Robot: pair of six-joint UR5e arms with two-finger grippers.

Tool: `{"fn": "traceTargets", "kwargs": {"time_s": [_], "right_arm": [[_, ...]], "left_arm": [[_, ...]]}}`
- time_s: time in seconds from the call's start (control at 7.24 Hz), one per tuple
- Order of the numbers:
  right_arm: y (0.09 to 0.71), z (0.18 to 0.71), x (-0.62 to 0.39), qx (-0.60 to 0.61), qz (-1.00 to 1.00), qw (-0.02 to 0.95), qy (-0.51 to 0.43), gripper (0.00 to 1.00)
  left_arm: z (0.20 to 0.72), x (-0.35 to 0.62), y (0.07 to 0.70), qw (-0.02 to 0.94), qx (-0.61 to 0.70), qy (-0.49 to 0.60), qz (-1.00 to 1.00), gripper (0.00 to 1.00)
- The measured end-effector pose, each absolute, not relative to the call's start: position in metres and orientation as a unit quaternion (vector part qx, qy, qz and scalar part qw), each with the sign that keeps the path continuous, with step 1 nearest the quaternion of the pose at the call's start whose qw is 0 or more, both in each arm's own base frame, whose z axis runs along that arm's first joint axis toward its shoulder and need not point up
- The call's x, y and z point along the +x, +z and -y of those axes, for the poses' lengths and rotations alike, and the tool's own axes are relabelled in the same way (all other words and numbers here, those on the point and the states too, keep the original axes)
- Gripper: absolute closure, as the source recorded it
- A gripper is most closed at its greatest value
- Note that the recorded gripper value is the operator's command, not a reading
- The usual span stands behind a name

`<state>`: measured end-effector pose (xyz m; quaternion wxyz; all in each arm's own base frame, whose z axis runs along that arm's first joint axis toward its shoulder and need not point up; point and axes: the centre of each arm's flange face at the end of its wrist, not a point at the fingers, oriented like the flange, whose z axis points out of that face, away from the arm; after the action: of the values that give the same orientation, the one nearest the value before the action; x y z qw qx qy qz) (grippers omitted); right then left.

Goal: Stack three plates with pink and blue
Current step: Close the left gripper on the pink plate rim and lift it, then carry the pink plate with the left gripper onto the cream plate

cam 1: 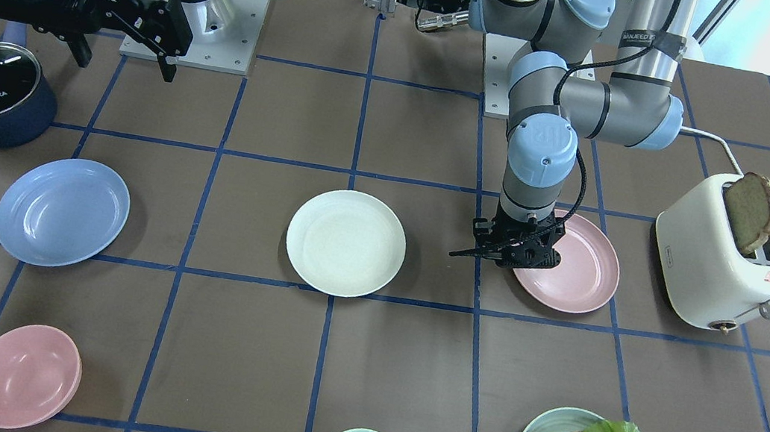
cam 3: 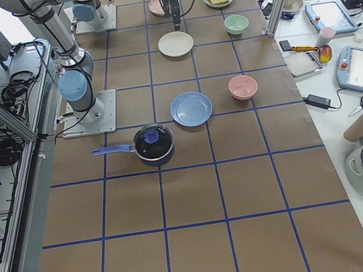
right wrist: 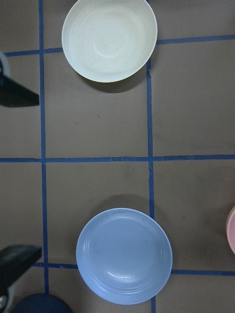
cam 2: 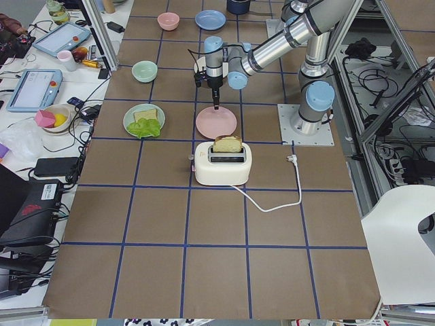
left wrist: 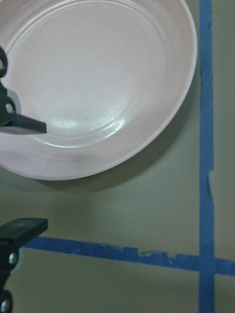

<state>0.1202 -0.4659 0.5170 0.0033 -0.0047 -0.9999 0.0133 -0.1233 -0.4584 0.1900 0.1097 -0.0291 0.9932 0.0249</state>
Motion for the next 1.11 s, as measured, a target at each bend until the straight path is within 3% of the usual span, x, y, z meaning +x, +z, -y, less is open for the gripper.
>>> {"fn": "traceTargets", "kwargs": {"time_s": [0.55,1.11], "right_arm": [[0.5168,0.4658,0.12,-0.004,1.0,0.004,0.013,0.0],[0.5168,0.4658,0.1201,-0.004,1.0,0.003,0.013,0.0]], "left_arm": [[0.4618,-0.1178,0.1816,0.137,-0.022,0.029,-0.99,1.0],[0.4644,-0.1219,0.1848,0.148,-0.016,0.023,-0.989,1.0]]}}
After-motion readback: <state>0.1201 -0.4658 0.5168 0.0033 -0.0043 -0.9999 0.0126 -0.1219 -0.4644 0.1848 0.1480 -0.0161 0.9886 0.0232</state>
